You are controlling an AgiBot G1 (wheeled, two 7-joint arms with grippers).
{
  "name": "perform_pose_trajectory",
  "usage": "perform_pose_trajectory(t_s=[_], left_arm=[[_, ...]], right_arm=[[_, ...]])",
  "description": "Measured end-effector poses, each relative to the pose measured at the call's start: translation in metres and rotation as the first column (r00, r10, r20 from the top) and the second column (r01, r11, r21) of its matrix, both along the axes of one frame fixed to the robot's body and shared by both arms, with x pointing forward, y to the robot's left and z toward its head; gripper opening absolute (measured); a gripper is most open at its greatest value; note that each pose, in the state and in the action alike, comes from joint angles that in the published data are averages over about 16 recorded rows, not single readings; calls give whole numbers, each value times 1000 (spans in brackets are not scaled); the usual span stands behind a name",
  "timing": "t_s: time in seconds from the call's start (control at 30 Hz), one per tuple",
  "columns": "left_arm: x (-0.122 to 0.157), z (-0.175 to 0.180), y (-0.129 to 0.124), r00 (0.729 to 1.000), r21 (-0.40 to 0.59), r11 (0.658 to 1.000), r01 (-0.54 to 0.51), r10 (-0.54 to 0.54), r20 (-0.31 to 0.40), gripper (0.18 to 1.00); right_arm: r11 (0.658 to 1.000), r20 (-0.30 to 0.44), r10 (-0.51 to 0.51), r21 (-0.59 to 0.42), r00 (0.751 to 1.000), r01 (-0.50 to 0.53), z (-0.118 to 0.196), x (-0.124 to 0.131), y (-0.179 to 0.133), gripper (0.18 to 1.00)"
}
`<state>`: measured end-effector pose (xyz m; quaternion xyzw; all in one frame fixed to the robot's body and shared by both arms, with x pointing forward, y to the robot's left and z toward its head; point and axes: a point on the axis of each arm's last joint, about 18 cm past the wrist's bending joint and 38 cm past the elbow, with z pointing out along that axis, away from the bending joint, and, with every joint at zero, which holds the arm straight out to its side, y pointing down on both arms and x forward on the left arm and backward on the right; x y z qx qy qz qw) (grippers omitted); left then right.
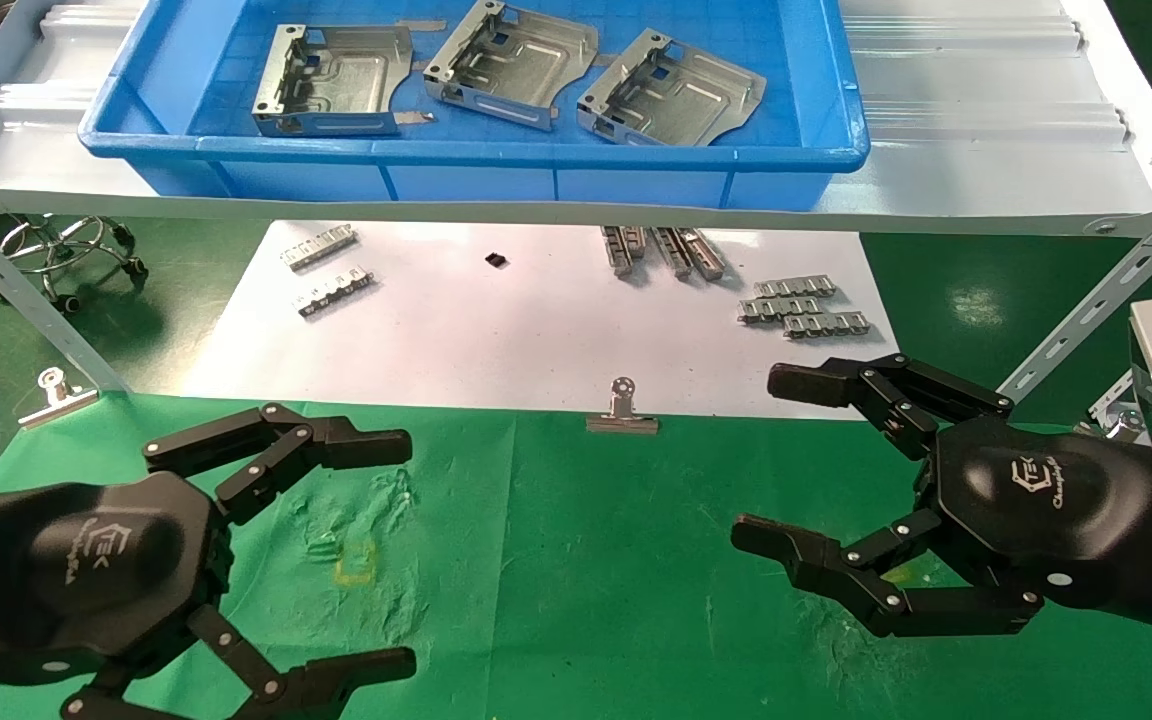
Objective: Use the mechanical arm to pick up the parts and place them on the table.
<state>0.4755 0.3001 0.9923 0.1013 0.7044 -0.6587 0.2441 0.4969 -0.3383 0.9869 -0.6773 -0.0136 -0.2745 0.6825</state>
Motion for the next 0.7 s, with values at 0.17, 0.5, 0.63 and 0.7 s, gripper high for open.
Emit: perform_pose_trajectory(t_s=[0.17,0.5,0.63,0.7], left_arm=[[0,0,0,1000,0,1000,0,0,0,1000],[0,0,0,1000,0,1000,0,0,0,1000],[0,0,0,1000,0,1000,0,0,0,1000],[0,0,0,1000,0,1000,0,0,0,1000]], right_arm=[[1000,0,0,0,1000,0,0,0,0,1001],[1000,0,0,0,1000,0,0,0,0,1001],[1000,0,0,0,1000,0,0,0,0,1001],[1000,0,0,0,1000,0,0,0,0,1001]])
